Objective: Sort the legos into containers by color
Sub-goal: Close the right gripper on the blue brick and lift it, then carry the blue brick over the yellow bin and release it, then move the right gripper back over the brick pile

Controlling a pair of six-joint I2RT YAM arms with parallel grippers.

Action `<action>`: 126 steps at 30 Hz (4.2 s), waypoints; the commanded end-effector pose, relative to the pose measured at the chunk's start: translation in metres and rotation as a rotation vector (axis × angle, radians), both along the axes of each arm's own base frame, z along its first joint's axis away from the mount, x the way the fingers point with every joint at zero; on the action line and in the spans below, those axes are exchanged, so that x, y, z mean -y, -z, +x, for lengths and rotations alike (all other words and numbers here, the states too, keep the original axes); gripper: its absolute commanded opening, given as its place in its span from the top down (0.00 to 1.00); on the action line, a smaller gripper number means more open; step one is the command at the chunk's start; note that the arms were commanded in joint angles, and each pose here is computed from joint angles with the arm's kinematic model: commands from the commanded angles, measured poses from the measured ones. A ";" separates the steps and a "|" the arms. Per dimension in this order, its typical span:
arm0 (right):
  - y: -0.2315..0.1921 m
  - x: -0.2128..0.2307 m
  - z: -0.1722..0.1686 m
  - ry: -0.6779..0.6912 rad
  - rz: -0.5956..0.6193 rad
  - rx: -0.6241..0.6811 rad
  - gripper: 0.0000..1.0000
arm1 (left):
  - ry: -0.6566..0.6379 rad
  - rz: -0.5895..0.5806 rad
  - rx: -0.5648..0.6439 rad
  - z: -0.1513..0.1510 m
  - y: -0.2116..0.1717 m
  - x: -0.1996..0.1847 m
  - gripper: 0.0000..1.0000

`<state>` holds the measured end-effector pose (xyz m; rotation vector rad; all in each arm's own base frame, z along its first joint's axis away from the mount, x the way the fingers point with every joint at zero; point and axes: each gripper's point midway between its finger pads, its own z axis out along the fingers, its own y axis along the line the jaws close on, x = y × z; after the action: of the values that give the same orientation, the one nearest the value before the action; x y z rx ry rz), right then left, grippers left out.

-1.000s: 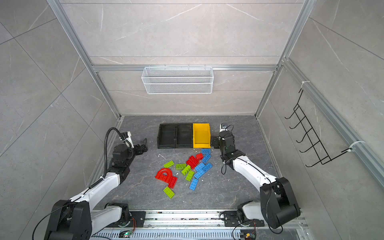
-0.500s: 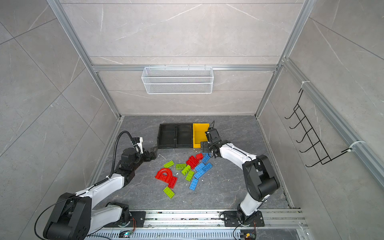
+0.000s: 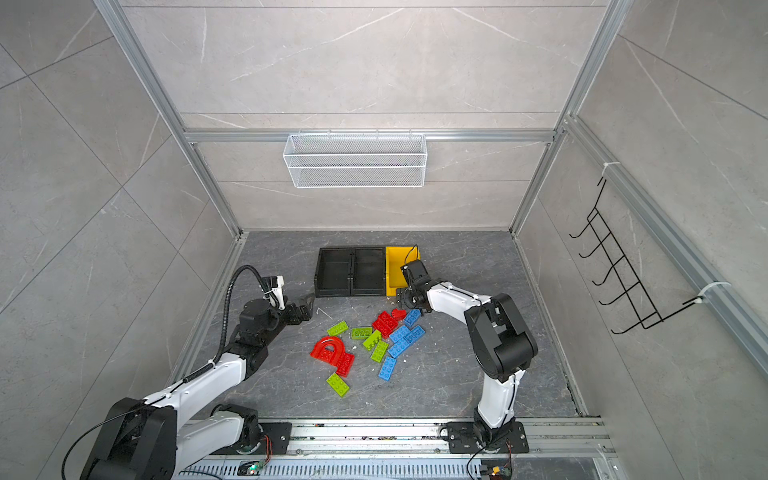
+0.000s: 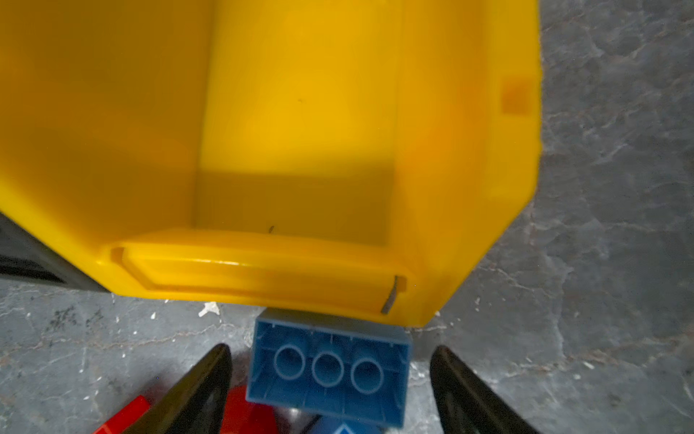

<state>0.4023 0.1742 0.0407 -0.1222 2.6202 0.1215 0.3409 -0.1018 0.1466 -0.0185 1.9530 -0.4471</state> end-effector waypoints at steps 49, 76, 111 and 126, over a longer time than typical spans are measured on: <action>-0.083 0.011 -0.003 0.043 0.055 0.208 0.38 | -0.028 0.026 0.100 -0.003 -0.027 -0.007 0.00; -0.075 -0.043 0.104 -0.068 0.010 0.253 0.36 | -0.077 0.040 0.109 -0.004 -0.026 -0.016 0.00; -0.084 -0.016 -0.129 -0.093 0.201 -0.032 0.28 | -0.077 0.043 0.095 -0.004 -0.025 -0.015 0.00; -0.053 -0.046 -0.217 -0.140 0.089 -0.194 0.29 | -0.078 0.046 0.091 -0.003 -0.023 -0.016 0.00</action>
<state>0.1903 0.2229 0.0997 -0.3365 2.7526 0.3725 0.3354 -0.0844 0.1602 -0.0635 1.8994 -0.3483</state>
